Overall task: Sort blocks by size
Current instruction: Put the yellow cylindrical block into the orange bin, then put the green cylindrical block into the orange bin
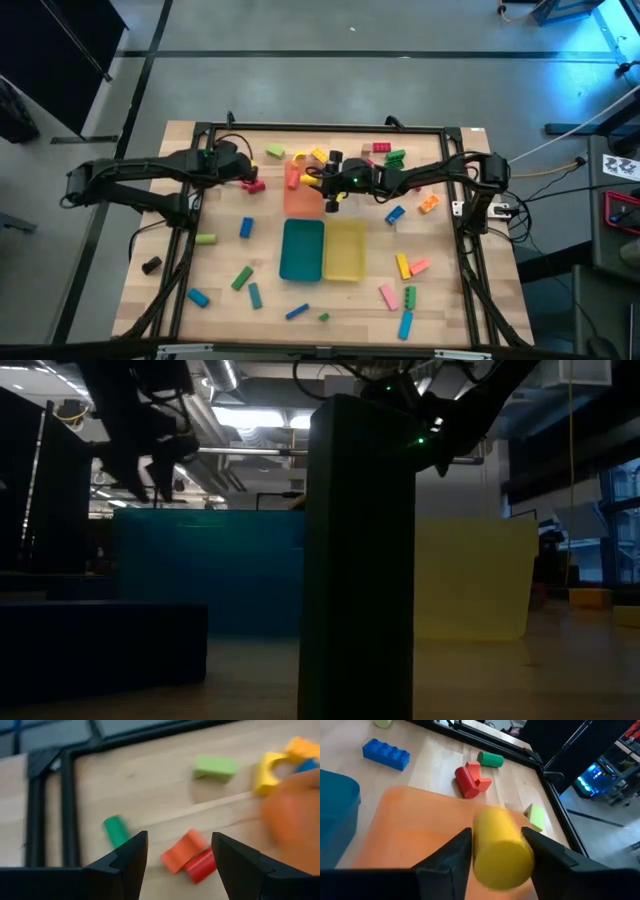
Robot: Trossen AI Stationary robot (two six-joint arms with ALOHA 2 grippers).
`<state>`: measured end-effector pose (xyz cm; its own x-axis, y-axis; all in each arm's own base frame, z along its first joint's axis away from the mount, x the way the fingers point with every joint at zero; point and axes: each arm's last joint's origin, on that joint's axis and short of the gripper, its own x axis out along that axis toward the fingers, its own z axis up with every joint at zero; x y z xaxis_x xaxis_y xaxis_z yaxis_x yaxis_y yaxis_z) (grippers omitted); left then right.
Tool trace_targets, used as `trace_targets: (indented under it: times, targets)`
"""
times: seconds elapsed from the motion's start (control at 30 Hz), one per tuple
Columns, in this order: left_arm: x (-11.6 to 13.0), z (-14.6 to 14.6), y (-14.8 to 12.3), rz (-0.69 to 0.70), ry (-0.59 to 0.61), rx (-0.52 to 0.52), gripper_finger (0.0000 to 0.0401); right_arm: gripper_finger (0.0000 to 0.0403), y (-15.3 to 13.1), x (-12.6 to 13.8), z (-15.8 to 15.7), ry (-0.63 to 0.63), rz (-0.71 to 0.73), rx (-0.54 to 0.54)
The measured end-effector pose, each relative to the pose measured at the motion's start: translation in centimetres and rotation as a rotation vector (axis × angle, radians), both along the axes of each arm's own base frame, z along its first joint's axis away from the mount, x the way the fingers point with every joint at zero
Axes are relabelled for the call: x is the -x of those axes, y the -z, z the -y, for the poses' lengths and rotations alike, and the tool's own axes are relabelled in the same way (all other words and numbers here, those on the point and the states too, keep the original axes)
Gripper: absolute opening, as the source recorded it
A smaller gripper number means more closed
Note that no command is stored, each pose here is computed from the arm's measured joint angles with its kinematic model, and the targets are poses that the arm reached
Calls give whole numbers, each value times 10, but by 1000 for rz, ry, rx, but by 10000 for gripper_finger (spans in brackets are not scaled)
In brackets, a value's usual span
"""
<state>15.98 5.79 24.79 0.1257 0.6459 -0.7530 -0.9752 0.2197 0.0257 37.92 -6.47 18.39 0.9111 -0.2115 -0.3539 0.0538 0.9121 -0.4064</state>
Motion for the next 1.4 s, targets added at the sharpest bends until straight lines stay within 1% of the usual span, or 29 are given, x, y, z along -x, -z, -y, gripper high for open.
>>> trace_targets:
  times: [0.2,0.3,0.37,0.43,0.53,0.6,0.7,0.9,1.0,1.2,1.4]
  targets:
    - [11,-1,3,-30,-117,46,205,216,-3,-1,0,0,35,5]
    - [11,-3,3,-6,-158,49,205,229,-4,-1,0,13,42,10]
    - [12,-4,4,0,-175,51,205,233,-4,-1,2,64,41,29]
    - [12,-5,4,0,-191,53,205,233,-7,1,4,149,32,64]
    - [10,-9,7,6,-227,77,205,230,-18,7,7,269,16,156]
    - [9,-11,10,0,-244,108,205,227,-27,13,8,321,-8,209]
    - [6,-17,15,-30,-257,147,205,222,-44,23,8,349,-39,256]
    - [4,-31,26,-83,-323,198,205,214,-81,51,5,401,-72,322]
    - [4,-38,31,-113,-337,237,205,214,-96,65,4,442,-86,338]
    - [5,-55,39,-135,-372,261,205,214,-116,94,4,494,-135,355]
    - [8,-70,45,-121,-391,315,205,214,-132,125,24,584,-173,347]
